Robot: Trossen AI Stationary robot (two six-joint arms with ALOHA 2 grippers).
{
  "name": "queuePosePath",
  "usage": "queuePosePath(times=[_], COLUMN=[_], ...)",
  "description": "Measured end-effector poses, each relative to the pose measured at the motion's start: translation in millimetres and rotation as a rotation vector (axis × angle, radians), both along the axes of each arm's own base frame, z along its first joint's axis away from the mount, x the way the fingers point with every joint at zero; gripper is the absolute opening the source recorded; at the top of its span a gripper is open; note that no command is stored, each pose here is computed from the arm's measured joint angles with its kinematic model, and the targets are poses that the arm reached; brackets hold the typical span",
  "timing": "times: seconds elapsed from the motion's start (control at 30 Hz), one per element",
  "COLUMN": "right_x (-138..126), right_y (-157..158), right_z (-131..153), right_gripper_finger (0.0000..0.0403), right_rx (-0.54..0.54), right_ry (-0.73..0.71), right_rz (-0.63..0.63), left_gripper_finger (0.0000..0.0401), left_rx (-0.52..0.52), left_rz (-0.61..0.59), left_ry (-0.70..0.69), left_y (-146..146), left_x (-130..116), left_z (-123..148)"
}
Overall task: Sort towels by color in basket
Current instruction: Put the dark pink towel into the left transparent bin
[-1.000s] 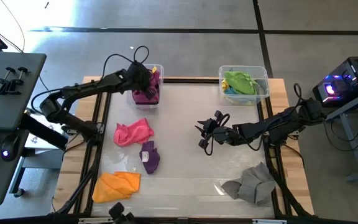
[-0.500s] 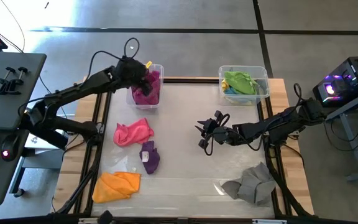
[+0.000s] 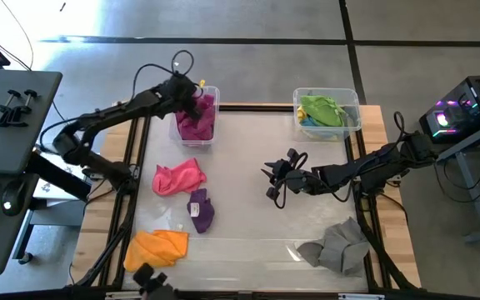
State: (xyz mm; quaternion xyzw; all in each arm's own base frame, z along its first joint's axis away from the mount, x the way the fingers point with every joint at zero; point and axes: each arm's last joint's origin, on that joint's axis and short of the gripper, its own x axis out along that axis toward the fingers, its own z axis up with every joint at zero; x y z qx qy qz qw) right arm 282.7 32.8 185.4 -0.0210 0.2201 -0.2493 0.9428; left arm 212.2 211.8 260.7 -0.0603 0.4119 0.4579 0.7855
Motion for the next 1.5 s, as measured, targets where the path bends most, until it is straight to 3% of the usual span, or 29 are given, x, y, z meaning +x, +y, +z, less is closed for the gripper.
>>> queuePosePath(times=[0.23,0.4,0.63,0.83,1.03,1.33,1.5], right_x=[0.0,0.0,0.0,0.0,0.1,0.1,0.1], right_y=[0.0,0.0,0.0,0.1,0.2,0.2,0.2], right_z=[0.0,0.0,-0.1,-0.1,-0.1,-0.1,-0.1], right_gripper_finger=[0.0101,0.0101,0.0101,0.0101,0.0101,0.0101,0.0101], right_rx=[0.000,0.001,0.002,0.002,0.005,0.005,0.008], right_ry=[0.000,0.000,0.001,0.001,0.001,0.001,0.000], right_rz=[0.000,0.002,0.003,0.004,0.008,0.007,0.007], left_gripper_finger=[0.0093,0.0088,0.0088,0.0088,0.0088,0.0087,0.0087], left_rx=[-0.189,-0.200,-0.114,-0.019,-0.051,-0.072,-0.132], left_rz=[-0.117,-0.180,-0.227,-0.215,-0.212,-0.212,-0.204], left_ry=[0.016,0.048,-0.032,-0.058,-0.130,-0.124,-0.061], left_y=[8.4,4.9,-9.0,-31.6,-53.3,-41.0,-30.3], left_x=[21.5,30.8,34.2,17.0,0.7,14.3,25.3], left_z=[-43.6,-51.8,-12.1,26.6,46.3,-3.9,-35.9])
